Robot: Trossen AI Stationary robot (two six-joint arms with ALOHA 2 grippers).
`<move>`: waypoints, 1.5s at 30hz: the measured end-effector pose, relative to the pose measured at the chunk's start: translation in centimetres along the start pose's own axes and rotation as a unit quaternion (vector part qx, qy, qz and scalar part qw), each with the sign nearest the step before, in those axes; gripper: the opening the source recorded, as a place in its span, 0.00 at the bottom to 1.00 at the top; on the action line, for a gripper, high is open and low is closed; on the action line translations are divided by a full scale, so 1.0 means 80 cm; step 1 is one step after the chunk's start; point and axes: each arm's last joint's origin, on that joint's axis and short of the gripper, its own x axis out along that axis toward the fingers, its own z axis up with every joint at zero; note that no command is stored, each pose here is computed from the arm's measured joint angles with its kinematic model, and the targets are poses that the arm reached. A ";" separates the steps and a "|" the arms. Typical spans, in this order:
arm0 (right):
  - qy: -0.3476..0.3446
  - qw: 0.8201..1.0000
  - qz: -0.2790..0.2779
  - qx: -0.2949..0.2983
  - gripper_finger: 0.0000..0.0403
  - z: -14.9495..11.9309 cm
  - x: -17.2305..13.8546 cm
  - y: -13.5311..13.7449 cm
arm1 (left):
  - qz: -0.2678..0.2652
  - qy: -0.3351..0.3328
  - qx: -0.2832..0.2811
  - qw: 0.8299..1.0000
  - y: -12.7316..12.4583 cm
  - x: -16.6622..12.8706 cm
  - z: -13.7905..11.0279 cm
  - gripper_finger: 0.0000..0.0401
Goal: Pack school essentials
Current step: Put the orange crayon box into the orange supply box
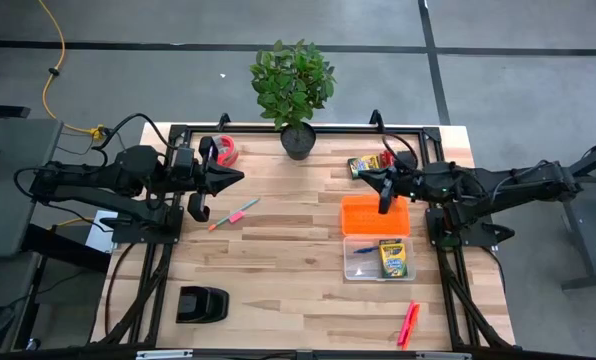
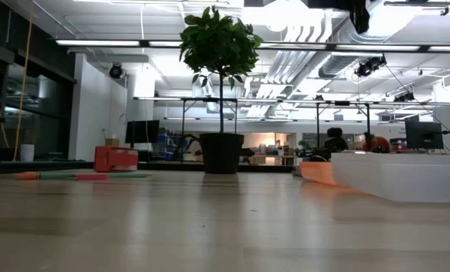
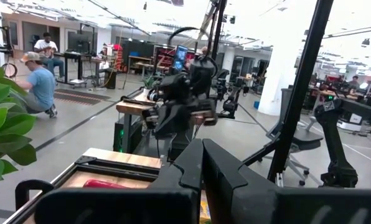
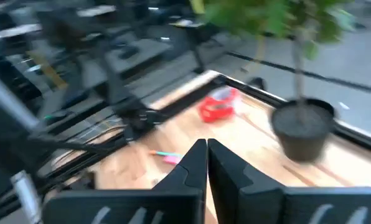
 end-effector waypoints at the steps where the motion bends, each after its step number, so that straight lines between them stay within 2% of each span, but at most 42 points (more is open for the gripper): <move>1: 0.008 1.000 -0.016 0.009 0.05 -0.003 0.004 -0.003 | 0.000 0.000 0.000 1.000 0.000 0.000 0.000 0.00; 7: 0.096 0.988 -0.104 0.067 0.28 -0.027 0.058 -0.035 | 0.000 0.000 0.000 1.000 0.000 0.000 0.000 0.00; 10: 0.171 0.963 -0.181 0.097 0.41 -0.047 0.086 -0.070 | 0.000 0.000 0.000 1.000 0.000 0.000 0.000 0.00; 13: 0.225 0.943 -0.228 0.092 0.51 -0.062 0.110 -0.102 | 0.000 0.000 0.000 1.000 0.000 0.000 0.000 0.00; 17: 0.265 0.921 -0.272 0.084 0.57 -0.073 0.144 -0.133 | 0.000 0.000 0.000 1.000 0.000 0.000 0.000 0.00; 22: 0.302 0.896 -0.320 0.056 0.57 -0.072 0.187 -0.155 | 0.000 -0.001 0.000 1.000 0.000 0.000 0.000 0.00; 25: 0.324 0.871 -0.368 0.027 0.57 -0.076 0.208 -0.167 | 0.000 -0.001 0.000 1.000 0.000 0.000 0.000 0.00; 29: 0.356 0.851 -0.386 0.022 0.57 -0.078 0.233 -0.174 | 0.000 -0.001 0.000 1.000 0.000 0.000 0.000 0.00; 34: 0.386 0.830 -0.402 0.023 0.56 -0.100 0.250 -0.179 | 0.000 -0.001 0.000 1.000 0.000 0.000 0.000 0.00; 39: 0.399 0.813 -0.424 0.024 0.45 -0.119 0.257 -0.188 | 0.001 0.000 0.000 1.000 0.000 0.000 0.000 0.00; 45: 0.402 0.810 -0.426 0.020 0.25 -0.123 0.258 -0.187 | 0.001 0.000 0.000 1.000 0.000 0.000 0.000 0.00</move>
